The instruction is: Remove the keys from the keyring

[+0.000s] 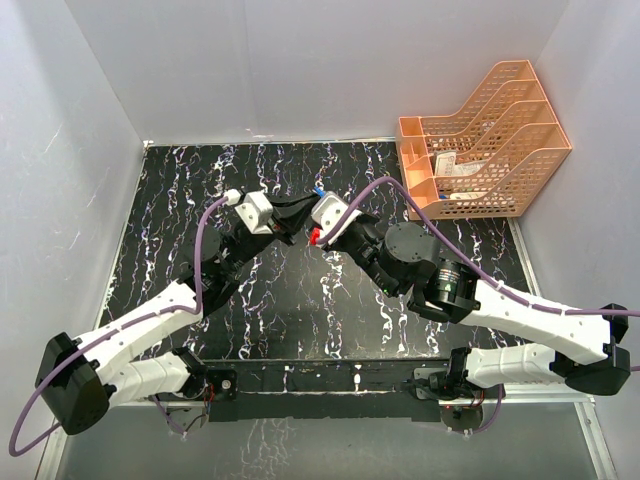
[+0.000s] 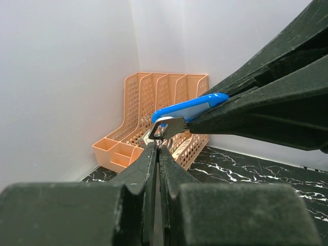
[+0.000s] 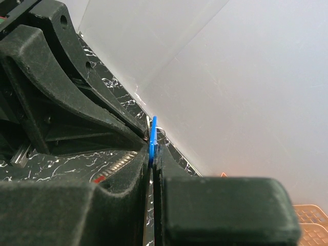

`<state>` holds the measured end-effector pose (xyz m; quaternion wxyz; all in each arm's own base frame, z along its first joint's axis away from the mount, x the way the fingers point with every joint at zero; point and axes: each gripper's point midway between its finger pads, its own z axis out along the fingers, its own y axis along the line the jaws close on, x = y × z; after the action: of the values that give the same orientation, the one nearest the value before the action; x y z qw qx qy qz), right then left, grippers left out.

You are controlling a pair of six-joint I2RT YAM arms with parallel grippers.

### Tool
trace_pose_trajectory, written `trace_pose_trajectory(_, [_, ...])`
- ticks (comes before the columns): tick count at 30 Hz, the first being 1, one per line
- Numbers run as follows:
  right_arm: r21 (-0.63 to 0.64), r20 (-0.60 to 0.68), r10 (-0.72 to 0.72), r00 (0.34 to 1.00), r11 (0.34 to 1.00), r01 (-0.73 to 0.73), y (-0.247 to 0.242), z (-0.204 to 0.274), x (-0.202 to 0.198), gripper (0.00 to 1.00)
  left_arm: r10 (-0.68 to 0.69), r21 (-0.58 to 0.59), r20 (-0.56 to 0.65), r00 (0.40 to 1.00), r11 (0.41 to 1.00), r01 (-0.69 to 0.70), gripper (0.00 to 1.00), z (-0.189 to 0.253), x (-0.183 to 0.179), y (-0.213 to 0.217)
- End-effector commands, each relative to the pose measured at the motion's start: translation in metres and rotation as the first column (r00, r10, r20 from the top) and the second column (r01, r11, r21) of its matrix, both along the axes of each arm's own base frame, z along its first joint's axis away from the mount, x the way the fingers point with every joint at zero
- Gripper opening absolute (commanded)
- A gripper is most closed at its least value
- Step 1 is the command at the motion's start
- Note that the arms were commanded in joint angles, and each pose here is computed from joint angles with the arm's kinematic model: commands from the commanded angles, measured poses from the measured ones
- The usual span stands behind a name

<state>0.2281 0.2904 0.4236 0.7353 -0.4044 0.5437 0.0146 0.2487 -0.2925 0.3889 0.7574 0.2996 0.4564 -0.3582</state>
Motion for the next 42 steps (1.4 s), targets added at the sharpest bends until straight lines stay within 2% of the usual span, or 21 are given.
trace_pose_trajectory(1, [0.116, 0.03, 0.012, 0.999, 0.993, -0.015, -0.009, 0.032, -0.005, 0.0, 0.019, -0.059, 0.023, 1.0, 0.998, -0.018, 0.0, 0.02, 0.002, 0.004])
trace_pose_trajectory(12, [0.147, 0.067, -0.062, 0.996, 0.988, 0.051, -0.033, 0.042, -0.004, 0.0, 0.14, -0.096, 0.058, 0.988, 0.986, -0.134, 0.0, 0.036, -0.007, 0.041])
trace_pose_trajectory(23, [0.122, 0.047, -0.05, 0.998, 0.992, 0.044, -0.022, 0.025, -0.001, 0.0, 0.049, -0.183, 0.115, 0.992, 0.983, -0.027, 0.0, 0.055, -0.027, 0.038])
trace_pose_trajectory(32, [0.087, 0.021, -0.033, 0.999, 0.996, 0.031, -0.008, 0.004, 0.002, 0.0, 0.044, -0.259, 0.165, 0.985, 0.966, 0.0, 0.0, 0.071, -0.042, 0.051])
trace_pose_trajectory(42, [0.056, -0.013, -0.007, 1.0, 0.998, 0.008, 0.005, -0.014, 0.002, 0.0, 0.056, -0.278, 0.181, 0.982, 0.96, -0.004, 0.0, 0.076, -0.046, 0.057])
